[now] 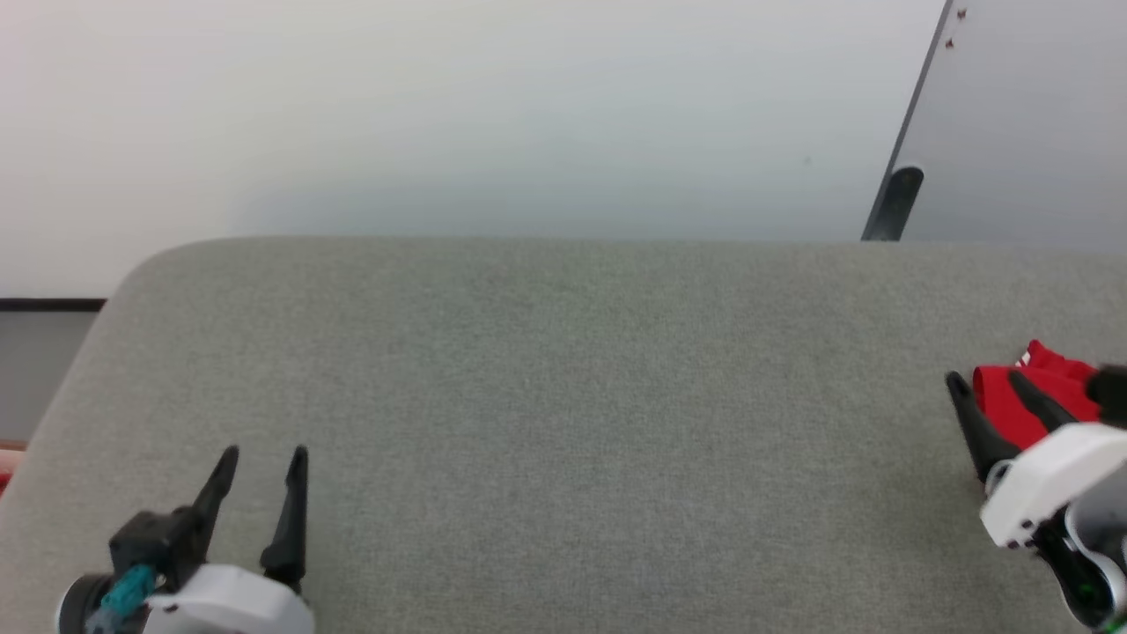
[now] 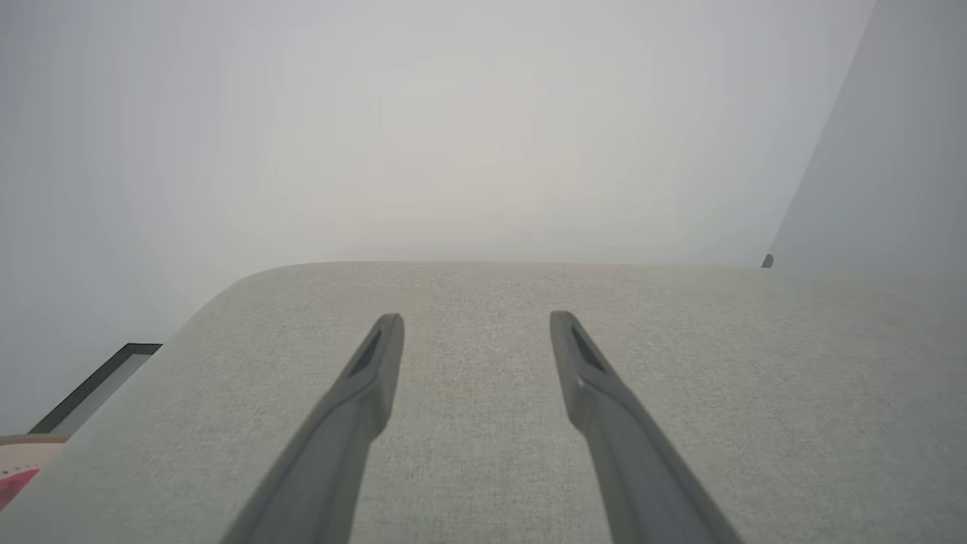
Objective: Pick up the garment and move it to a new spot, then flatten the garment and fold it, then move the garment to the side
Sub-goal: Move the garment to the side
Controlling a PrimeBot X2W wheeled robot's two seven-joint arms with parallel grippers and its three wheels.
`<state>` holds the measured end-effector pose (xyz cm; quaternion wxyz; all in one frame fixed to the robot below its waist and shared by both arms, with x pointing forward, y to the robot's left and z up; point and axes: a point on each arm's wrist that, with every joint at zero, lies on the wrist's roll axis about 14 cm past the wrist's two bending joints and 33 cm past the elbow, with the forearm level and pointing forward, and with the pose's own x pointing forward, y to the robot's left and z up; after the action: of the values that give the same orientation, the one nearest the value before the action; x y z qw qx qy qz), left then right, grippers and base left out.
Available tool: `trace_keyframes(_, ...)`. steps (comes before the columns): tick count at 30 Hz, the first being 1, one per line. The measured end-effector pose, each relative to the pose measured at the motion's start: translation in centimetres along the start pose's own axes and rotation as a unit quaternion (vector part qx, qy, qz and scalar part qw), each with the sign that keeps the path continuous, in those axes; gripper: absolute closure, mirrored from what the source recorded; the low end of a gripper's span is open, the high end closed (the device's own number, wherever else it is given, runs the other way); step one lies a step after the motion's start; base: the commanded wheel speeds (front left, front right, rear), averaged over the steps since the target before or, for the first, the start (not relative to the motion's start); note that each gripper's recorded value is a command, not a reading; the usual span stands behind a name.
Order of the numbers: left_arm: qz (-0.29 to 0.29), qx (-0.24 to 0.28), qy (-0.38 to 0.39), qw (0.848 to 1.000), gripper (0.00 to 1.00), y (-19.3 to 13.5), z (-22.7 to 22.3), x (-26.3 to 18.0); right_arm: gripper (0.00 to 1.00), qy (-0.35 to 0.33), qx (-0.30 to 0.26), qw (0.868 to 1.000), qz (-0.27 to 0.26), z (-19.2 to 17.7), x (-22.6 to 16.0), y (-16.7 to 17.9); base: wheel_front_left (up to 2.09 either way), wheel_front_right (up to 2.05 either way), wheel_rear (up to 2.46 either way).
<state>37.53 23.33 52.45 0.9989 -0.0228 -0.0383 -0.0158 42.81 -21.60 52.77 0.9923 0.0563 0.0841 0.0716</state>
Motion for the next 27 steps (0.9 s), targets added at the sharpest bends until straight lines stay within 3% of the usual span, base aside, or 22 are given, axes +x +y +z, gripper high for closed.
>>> trace_keyframes(13, 0.028, 0.013, 0.012, 0.999, 0.0, 1.6, -0.7, -3.6, 0.0, -0.042, 0.024, 0.998, -0.041, 0.7, -4.7, -2.3, 0.0, 0.0, 0.0)
trace_keyframes(27, 0.03, 0.007, -0.002, 1.0, 0.0, 1.3, 0.3, -3.8, 0.0, -0.041, 0.027, 0.998, -0.047, 1.1, -5.6, -1.9, 0.0, 0.0, 0.0)
